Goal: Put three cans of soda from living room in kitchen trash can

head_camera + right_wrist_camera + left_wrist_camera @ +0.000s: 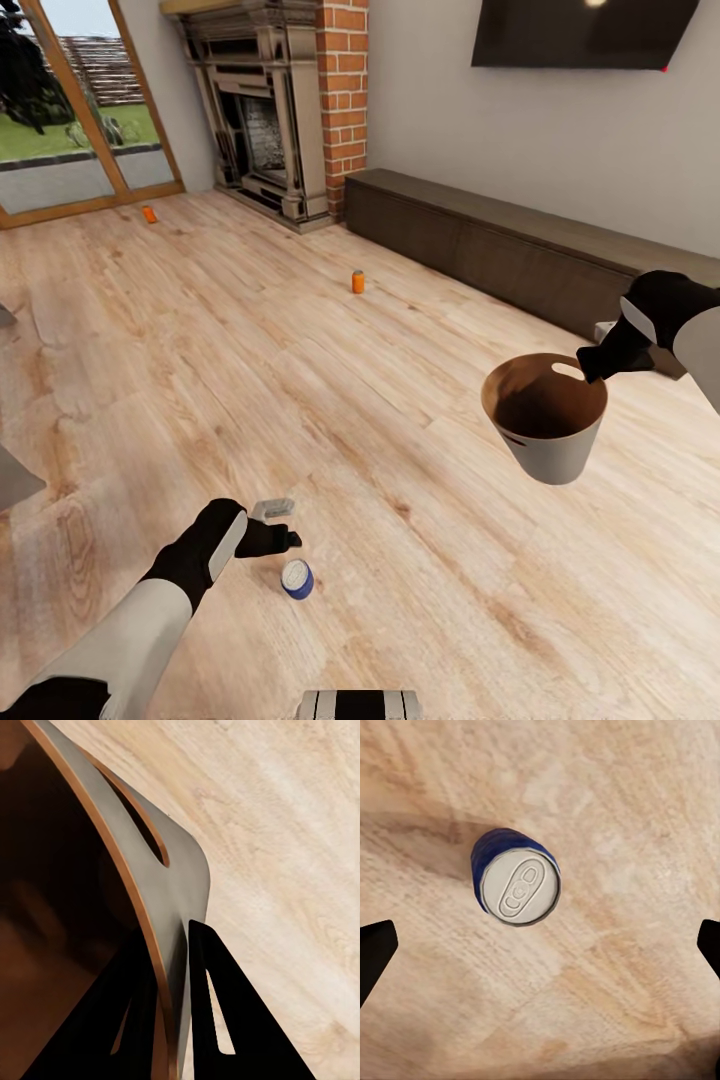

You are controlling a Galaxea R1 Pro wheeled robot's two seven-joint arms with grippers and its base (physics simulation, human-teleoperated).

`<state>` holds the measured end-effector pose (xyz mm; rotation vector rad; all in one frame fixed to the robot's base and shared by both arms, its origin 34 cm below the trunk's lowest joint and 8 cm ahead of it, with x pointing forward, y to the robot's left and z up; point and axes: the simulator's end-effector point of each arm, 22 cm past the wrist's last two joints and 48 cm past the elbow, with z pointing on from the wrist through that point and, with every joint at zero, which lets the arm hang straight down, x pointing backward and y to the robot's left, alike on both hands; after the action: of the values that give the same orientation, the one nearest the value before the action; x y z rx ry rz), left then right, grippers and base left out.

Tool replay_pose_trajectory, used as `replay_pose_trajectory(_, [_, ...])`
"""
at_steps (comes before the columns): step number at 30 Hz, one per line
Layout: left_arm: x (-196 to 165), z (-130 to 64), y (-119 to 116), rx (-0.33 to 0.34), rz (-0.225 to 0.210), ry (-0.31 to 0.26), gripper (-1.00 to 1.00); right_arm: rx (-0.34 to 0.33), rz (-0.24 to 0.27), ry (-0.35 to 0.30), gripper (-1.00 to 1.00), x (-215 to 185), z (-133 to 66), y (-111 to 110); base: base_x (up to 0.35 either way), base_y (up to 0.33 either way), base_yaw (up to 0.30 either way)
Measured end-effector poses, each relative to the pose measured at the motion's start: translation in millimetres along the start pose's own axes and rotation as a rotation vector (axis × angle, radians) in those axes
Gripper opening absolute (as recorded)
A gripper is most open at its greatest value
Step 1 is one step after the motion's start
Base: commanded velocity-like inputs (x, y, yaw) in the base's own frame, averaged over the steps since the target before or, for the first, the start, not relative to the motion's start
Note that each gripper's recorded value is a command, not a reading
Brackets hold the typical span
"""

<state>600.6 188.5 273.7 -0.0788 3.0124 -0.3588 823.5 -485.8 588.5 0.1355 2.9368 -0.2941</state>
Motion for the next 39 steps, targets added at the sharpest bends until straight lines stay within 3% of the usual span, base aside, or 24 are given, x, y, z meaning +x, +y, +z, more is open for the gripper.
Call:
replay_pose_trajectory(24, [32, 66.0, 17, -0.002, -0.012, 0.042, 1.0, -0.005, -0.019, 0.054, -1.0, 28, 81.0, 23, 0.0, 0.0, 0.0])
replay_pose_trajectory(39, [37, 74.6, 19, 0.0, -0.016, 0.052, 1.0, -0.004, -0.024, 0.076, -1.0, 32, 96.9, 26, 0.086, 0.0, 0.0])
